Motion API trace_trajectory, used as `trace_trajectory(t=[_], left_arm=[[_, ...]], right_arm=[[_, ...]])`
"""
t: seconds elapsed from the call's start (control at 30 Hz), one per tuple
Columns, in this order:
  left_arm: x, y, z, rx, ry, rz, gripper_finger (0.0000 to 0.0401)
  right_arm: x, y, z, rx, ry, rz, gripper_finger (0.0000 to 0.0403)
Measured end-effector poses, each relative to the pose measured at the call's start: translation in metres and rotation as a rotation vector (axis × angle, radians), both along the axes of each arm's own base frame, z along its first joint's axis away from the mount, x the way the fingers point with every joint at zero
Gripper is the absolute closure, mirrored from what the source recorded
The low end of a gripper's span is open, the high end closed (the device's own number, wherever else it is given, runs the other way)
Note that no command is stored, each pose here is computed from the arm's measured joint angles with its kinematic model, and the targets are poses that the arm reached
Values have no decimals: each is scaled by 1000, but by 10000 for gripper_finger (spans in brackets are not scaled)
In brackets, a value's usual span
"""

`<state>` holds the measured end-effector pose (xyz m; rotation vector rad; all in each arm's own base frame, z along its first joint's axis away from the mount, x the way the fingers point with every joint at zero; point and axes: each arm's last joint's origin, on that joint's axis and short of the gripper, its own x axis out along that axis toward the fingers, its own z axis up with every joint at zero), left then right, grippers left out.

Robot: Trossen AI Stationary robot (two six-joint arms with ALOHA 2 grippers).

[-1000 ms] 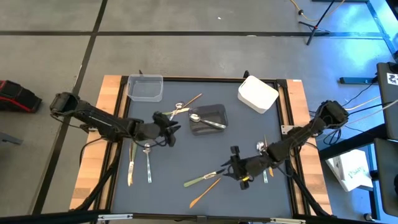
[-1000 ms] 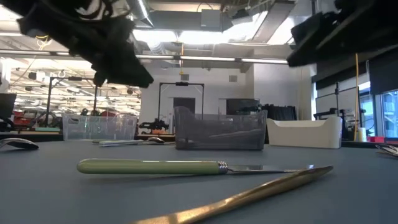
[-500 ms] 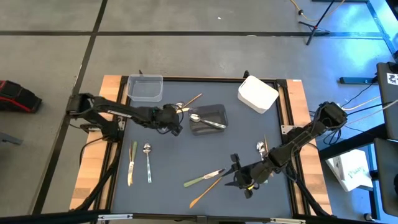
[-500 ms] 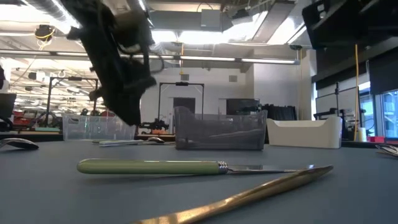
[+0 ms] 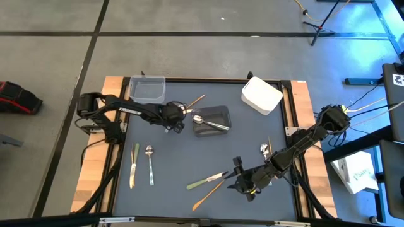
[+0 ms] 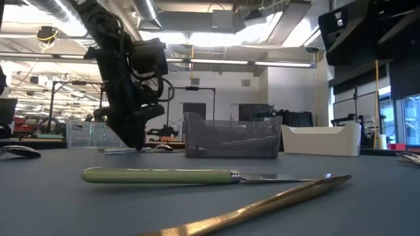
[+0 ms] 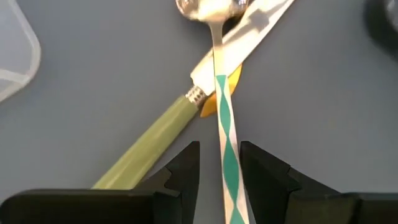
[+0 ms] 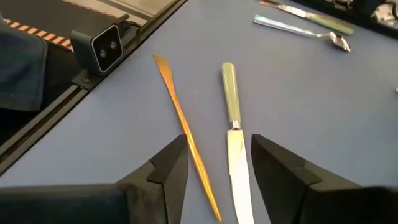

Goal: Sort silverware by color (type)
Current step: Put the top blue spoon into the black bin

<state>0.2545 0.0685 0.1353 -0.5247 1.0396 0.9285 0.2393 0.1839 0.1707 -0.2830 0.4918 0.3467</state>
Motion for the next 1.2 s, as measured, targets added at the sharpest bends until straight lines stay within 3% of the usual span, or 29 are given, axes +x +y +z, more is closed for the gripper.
trace_trajectory(t=[0.3, 0.4, 0.6, 0.77, 1.2], left_arm=[[4, -2, -14, -35, 55, -49, 295], [4, -5, -14, -7, 66, -60, 314], [4, -12, -14, 3, 87, -83, 373], [3, -22, -5, 37, 57, -91, 374], [-2, -56, 36, 94, -110, -213, 360]], right_arm=[[6, -8, 0, -24, -13, -47, 238], [6, -9, -1, 40, 21, -61, 238], [6, -7, 1, 47, 15, -51, 238], [6, -8, -7, 9, 49, -66, 238], [6, -8, -5, 79, 57, -116, 238]])
